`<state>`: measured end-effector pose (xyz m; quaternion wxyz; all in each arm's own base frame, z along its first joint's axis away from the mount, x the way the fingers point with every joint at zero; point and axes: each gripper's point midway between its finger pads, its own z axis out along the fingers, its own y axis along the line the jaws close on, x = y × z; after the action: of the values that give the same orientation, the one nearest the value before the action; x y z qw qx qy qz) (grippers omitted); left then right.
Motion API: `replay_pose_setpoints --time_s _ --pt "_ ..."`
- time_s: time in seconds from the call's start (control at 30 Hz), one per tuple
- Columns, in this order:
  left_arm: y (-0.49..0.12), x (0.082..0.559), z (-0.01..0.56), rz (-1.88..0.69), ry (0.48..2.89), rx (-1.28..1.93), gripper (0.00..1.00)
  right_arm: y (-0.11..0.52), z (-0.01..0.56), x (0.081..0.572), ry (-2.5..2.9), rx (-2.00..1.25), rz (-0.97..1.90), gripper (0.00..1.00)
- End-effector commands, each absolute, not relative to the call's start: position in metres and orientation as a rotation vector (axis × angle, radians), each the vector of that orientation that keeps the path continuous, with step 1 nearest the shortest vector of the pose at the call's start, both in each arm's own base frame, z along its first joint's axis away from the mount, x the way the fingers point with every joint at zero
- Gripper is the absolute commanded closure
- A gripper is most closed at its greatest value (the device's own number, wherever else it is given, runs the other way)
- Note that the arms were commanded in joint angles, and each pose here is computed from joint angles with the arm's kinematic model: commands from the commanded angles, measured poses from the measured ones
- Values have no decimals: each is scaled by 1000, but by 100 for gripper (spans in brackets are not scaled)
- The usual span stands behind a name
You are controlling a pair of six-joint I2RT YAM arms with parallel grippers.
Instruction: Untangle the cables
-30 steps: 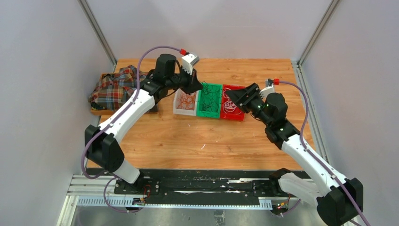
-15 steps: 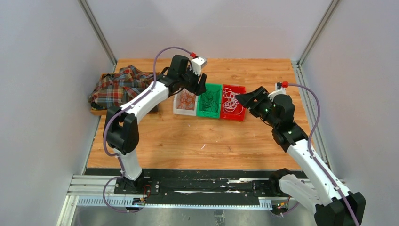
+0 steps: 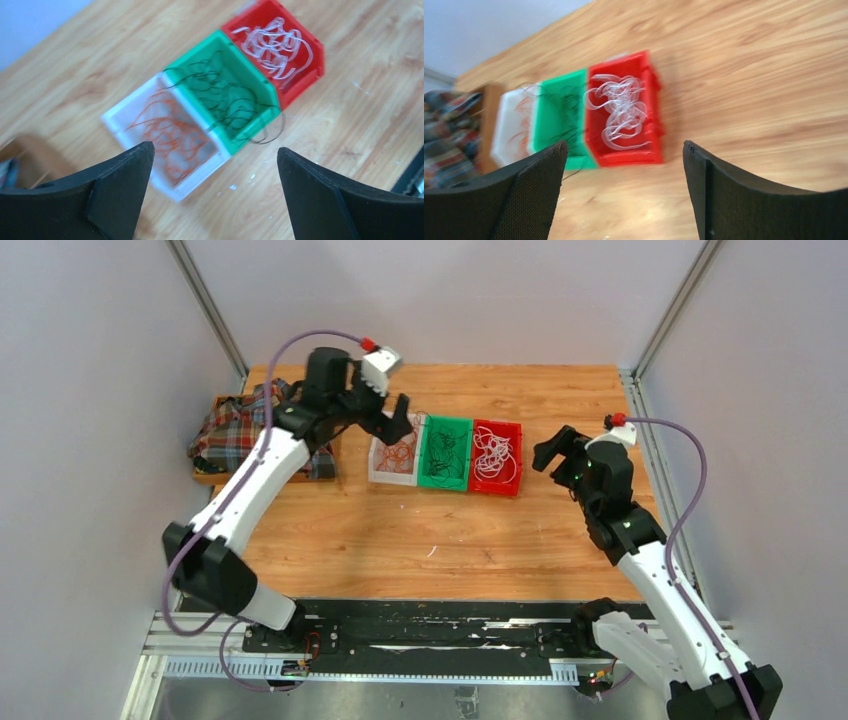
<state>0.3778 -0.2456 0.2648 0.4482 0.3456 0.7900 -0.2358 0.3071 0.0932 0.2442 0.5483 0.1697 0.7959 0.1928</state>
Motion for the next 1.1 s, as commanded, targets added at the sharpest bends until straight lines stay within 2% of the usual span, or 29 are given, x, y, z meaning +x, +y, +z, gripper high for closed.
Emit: replay_pose_setpoints --time_s 0.0,0.17,0.3,0.57,0.97,1.07 --pt "-164 377 280 -436 1941 705 2 6 233 300 1779 437 -80 15" --pt "-65 386 267 -231 1917 488 2 -25 216 295 1690 392 -301 14" --pt "-22 379 222 -133 1890 377 2 -38 194 298 1699 414 -404 14" --pt "-32 365 144 -206 1804 326 2 -50 157 304 1729 353 -462 13" --pt "-35 343 127 -174 1538 299 2 -57 104 312 1735 287 -478 13" --pt "-26 344 119 -136 1589 254 2 -55 92 318 1725 247 -481 13"
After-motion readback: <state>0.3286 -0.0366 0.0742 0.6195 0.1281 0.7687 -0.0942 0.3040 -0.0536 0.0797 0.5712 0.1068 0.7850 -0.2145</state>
